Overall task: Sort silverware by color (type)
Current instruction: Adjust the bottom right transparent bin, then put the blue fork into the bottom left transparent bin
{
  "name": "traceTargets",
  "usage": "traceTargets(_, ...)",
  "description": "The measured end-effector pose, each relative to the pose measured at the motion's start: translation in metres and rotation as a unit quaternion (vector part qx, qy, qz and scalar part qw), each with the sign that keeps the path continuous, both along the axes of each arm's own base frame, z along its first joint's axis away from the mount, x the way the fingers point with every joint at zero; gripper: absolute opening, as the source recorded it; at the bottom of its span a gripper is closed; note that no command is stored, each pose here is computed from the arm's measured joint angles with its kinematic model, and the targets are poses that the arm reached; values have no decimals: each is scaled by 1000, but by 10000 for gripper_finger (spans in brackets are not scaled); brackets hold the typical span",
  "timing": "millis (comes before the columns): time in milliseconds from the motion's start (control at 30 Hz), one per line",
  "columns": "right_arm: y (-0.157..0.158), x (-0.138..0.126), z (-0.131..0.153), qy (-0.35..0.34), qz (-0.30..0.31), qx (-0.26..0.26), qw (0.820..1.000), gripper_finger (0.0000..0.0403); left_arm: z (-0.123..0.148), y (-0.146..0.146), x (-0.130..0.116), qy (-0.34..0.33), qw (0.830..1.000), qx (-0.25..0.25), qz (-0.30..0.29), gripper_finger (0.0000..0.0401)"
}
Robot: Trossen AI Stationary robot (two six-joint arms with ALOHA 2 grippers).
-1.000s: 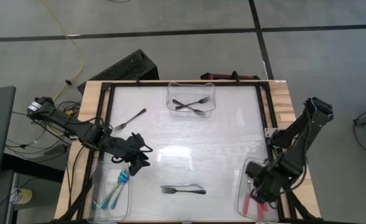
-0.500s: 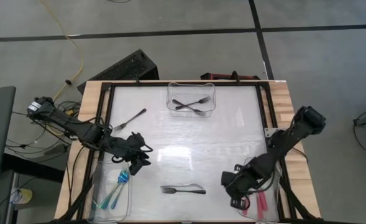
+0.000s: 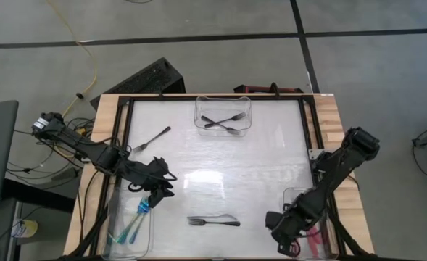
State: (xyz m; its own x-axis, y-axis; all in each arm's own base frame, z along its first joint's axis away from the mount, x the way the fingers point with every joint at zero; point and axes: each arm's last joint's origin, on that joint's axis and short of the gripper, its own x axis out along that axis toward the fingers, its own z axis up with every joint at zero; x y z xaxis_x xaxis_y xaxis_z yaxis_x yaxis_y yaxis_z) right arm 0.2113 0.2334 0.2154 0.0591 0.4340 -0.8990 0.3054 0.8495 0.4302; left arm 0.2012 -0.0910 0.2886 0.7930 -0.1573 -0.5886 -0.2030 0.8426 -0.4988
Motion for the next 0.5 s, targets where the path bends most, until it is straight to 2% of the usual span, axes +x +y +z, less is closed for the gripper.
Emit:
traceTargets(133,-10,0,30,-73,-40,-1,997,25,3,-2,7,-29,1000,-7,-3,153)
traceTargets(233,-21,-3,56,-149,-78,-9,986,22,3,-10,25,-77,996,-10,-35,153)
traceTargets(333,-34,-8,74,-206,-112,-24,972,19,-9,-23,50,-103,992,2,-75,153)
traceTargets(500,-49,-14,88,-241,-140,-46,959,27,-45,-43,89,-20,989,65,-134,153)
